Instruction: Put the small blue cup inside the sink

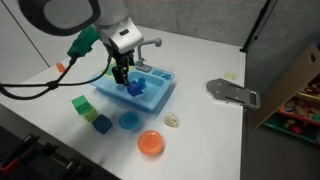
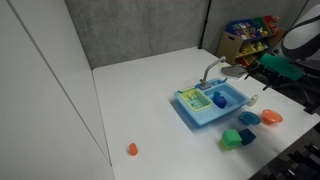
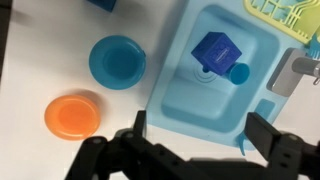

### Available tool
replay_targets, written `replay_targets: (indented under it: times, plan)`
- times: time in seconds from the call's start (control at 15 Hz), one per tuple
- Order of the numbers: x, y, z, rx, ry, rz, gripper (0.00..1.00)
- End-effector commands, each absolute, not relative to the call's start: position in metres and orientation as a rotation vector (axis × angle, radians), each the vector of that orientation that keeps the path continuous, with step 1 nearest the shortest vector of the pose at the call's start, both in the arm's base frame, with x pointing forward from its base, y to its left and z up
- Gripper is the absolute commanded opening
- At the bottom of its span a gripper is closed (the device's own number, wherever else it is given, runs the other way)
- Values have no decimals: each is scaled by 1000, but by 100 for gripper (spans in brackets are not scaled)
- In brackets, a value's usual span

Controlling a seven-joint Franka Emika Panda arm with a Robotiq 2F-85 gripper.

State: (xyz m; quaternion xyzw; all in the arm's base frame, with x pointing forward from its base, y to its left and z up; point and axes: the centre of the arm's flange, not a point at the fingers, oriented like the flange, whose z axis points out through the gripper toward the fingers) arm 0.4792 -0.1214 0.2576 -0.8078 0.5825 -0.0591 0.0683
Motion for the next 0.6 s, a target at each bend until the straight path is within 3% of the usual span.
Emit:
replay_targets:
  times: [0.0, 0.53]
  plan:
    - [455, -124, 303, -2638, 1578, -185, 100]
    - [445, -122, 391, -2995, 1151, -149, 100]
